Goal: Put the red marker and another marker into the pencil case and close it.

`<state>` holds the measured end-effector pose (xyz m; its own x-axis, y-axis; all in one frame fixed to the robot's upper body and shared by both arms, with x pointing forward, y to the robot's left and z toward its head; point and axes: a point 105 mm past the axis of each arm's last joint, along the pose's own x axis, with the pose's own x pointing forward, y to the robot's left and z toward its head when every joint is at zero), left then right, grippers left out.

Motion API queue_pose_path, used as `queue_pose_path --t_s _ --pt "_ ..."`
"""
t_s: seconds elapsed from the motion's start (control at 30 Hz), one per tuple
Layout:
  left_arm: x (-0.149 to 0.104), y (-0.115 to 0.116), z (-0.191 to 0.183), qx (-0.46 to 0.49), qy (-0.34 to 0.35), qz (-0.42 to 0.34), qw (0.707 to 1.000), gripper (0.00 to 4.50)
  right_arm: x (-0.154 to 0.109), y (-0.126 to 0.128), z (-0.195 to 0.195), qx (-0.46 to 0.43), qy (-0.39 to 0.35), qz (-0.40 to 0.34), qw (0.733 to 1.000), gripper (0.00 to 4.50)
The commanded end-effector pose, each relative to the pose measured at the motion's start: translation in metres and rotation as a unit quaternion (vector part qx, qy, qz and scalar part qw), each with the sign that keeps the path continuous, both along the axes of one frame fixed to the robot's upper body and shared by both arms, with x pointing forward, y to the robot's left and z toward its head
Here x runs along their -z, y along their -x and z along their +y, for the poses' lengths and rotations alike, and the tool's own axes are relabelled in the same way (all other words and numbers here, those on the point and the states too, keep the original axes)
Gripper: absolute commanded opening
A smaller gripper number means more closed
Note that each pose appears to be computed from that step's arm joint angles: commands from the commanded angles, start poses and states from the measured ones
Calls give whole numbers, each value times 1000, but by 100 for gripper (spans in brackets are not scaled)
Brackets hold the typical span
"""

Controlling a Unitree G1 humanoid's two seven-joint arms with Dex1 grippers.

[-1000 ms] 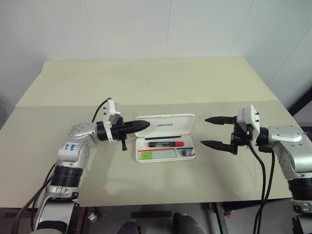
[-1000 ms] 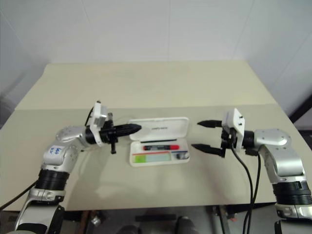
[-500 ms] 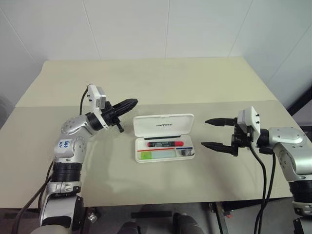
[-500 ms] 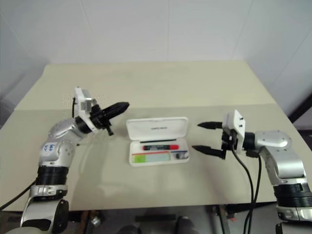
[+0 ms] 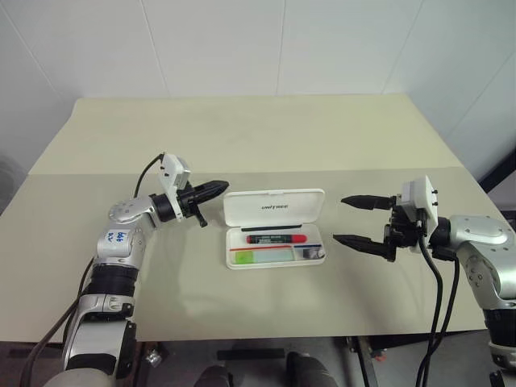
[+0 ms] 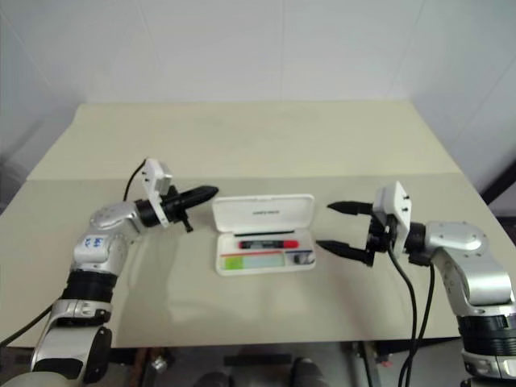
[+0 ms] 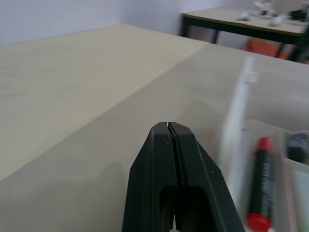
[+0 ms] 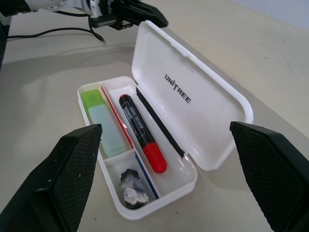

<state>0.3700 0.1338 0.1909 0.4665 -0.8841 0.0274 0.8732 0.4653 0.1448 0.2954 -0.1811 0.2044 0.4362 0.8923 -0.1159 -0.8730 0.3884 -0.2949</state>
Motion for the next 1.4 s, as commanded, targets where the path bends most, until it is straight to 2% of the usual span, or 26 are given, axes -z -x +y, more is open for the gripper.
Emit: queue_pose_path --t_s 0.03,0.37,0.8,1.17,1.4 --pt "-6 17 -6 52 -28 -31 998 2 -17 8 -5 5 -1 -27 1000 450" --pt "31 60 -20 145 -130 -26 981 2 -17 18 -12 16 10 -5 1000 450" --pt "48 57 -38 132 -205 -7 970 2 -16 22 -8 24 8 -4 1000 450" --pt "71 71 -40 159 -274 48 947 2 -12 19 -4 37 -6 -11 999 450" --pt "74 67 -40 146 -288 59 944 2 -10 18 -1 40 -17 -18 999 450"
